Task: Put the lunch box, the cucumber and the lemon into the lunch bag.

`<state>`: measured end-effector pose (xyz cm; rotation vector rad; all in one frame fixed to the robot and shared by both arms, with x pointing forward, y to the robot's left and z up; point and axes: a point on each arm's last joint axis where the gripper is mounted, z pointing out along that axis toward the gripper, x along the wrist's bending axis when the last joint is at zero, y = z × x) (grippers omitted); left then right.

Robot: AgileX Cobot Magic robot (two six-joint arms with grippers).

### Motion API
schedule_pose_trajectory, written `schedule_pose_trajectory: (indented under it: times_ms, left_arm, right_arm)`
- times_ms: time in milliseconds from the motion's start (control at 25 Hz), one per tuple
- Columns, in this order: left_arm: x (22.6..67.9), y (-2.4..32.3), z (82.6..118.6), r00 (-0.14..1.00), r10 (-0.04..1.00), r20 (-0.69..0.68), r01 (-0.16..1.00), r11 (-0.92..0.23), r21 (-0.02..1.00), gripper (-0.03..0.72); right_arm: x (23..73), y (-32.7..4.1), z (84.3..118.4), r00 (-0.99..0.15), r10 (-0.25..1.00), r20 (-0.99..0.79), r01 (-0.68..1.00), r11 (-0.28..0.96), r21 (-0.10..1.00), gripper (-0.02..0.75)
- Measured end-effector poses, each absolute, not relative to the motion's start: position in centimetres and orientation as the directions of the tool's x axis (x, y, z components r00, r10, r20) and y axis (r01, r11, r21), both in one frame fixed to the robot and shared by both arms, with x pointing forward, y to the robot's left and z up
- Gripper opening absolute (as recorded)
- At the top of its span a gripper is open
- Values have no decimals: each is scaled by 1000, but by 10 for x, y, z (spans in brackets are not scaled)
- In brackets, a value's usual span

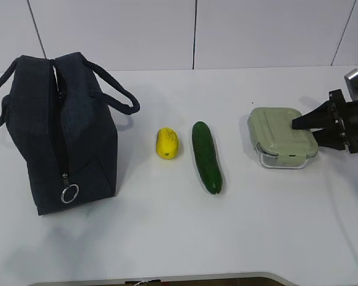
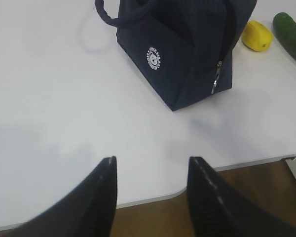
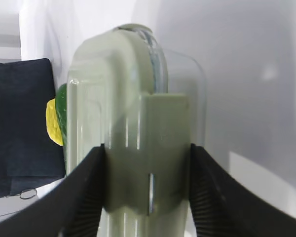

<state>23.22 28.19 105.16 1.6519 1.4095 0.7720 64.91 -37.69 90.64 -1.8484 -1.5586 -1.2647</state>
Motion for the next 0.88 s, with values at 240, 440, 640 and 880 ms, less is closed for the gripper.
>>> schedule_pose_trajectory:
  times_ms: [240, 440, 640, 880]
  left_arm:
    - [232, 282, 1052, 188, 981, -53, 483, -45, 874, 333]
    - [232, 282, 1052, 188, 981, -53, 483, -45, 874, 332]
    - [227, 282, 1065, 185, 982, -37, 437, -49, 898, 332]
    - [230, 283, 1083, 185, 982, -35, 430, -48, 902, 332]
  right_arm:
    - [651, -378, 912, -22, 563, 826, 918, -316, 240, 374]
    - [650, -378, 935, -51, 585, 810, 900, -324, 291, 374]
    - [648, -375, 958, -61, 586, 808, 889, -337, 312, 374]
    - [649, -349, 990, -137, 569, 811, 872, -320, 372, 374]
